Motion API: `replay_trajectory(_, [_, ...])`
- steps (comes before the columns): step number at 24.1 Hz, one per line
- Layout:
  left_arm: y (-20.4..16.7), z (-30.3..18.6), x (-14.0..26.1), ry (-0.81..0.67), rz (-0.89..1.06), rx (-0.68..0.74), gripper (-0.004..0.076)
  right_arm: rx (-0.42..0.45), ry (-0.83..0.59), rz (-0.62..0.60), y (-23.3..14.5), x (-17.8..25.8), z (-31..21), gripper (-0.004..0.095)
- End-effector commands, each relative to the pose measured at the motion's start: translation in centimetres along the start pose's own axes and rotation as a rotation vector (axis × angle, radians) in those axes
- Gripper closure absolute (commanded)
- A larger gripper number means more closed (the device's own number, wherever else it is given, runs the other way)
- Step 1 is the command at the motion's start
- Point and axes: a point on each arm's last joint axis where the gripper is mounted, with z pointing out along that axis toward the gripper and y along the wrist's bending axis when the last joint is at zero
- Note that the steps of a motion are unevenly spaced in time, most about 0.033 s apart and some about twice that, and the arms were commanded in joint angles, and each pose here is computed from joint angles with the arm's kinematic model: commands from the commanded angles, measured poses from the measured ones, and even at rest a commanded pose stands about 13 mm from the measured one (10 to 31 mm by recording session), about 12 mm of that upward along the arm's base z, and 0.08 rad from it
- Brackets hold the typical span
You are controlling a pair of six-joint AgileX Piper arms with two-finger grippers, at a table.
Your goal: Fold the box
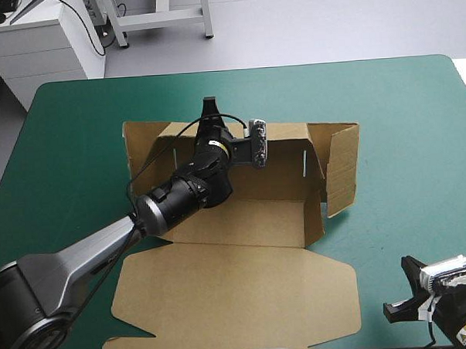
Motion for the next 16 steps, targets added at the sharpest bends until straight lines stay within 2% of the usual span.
replay_trajectory(1, [3.7,-2.5,-0.1,-0.12,0.037,-0.233,0.0732,0.008,-0.078,-0.004,0.0,-1.3,-0.2,0.0926])
replay_trajectory(6, [4.5,-1.2,0.2,-0.205,0.014,-0.283,0.0732,0.01,-0.078,-0.006,-0.1,-1.3,-0.2,0.0926])
replay_trajectory(10, [4.5,-0.9,0.8,-0.158,-0.068,-0.268,0.0732,0.01,-0.078,-0.006,-0.1,-1.3,-0.2,0.0926])
replay_trajectory(16, [4.5,-0.2,0.7,-0.135,-0.073,-0.299,0.0732,0.01,-0.078,-0.006,-0.1,-1.3,-0.2,0.0926])
